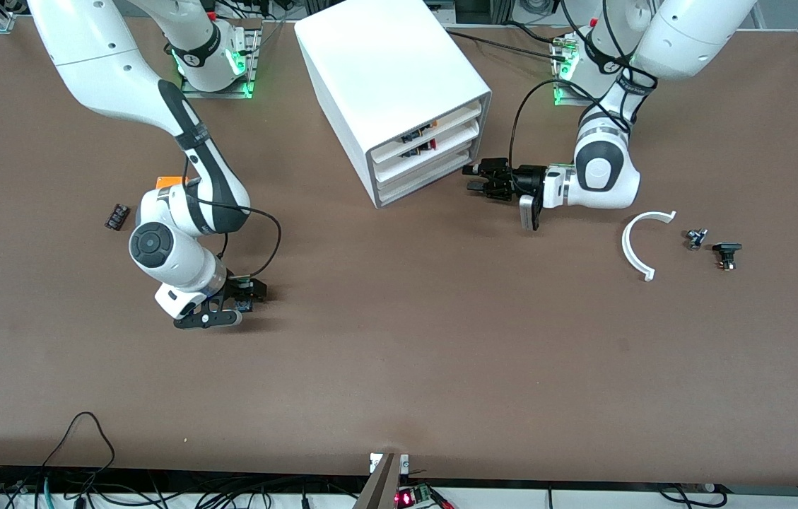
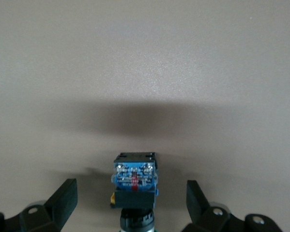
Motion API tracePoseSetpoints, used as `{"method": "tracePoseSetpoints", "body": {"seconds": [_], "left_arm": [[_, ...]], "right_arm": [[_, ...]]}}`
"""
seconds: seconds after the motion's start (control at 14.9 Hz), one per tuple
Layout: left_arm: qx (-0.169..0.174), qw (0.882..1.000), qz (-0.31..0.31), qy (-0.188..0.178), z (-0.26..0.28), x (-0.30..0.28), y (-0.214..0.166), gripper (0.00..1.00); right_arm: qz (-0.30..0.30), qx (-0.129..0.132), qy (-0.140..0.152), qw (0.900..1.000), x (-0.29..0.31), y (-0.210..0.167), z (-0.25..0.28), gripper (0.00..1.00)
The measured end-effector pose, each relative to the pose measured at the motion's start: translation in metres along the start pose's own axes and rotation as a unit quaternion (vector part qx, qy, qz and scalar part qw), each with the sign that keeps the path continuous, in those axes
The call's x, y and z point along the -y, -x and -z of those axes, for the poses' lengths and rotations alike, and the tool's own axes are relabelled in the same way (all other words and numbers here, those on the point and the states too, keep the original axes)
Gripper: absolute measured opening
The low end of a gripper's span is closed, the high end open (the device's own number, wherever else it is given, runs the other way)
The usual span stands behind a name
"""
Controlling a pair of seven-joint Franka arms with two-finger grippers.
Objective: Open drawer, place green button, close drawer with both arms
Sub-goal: 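Pull the drawer open with the left gripper while the right gripper lifts the button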
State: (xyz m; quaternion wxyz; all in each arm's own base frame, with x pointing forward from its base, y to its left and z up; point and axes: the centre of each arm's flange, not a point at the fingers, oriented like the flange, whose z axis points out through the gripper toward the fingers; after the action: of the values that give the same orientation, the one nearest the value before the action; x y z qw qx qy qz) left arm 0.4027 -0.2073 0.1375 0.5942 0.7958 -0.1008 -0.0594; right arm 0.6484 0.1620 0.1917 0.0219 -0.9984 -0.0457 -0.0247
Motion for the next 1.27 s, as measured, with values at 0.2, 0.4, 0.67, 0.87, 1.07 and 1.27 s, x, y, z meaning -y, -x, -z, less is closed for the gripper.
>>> {"method": "tracePoseSetpoints", "body": {"seconds": [0.2,0.4,0.67,0.87,1.07,1.27], "left_arm": [[0.010,1.000,0.015,0.016,-0.010,0.002,0.015,0.65],[0.019,0.999,0.033,0.030,-0.024,0.005,0.031,0.63],[0.027,0.997,0.056,0.047,-0.047,0.010,0.046,0.54],[0.032,0.996,0.061,0.049,-0.051,0.012,0.050,0.35],[0.032,0.996,0.058,0.057,-0.052,0.010,0.050,0.15],[0.025,0.997,0.056,0.057,-0.047,0.011,0.046,0.15]], "right_arm": [[0.000,-0.001,0.000,1.000,-0.001,0.001,-0.011,0.99],[-0.001,-0.005,0.000,1.000,-0.001,-0.002,-0.009,0.91],[-0.001,-0.006,0.000,1.000,-0.001,-0.003,-0.008,0.70],[-0.001,-0.007,0.000,1.000,-0.001,-0.004,-0.007,0.53],[-0.001,-0.008,0.000,1.000,-0.002,-0.004,-0.007,0.41],[-0.002,-0.010,0.000,1.000,-0.004,-0.006,-0.005,0.41]]}}
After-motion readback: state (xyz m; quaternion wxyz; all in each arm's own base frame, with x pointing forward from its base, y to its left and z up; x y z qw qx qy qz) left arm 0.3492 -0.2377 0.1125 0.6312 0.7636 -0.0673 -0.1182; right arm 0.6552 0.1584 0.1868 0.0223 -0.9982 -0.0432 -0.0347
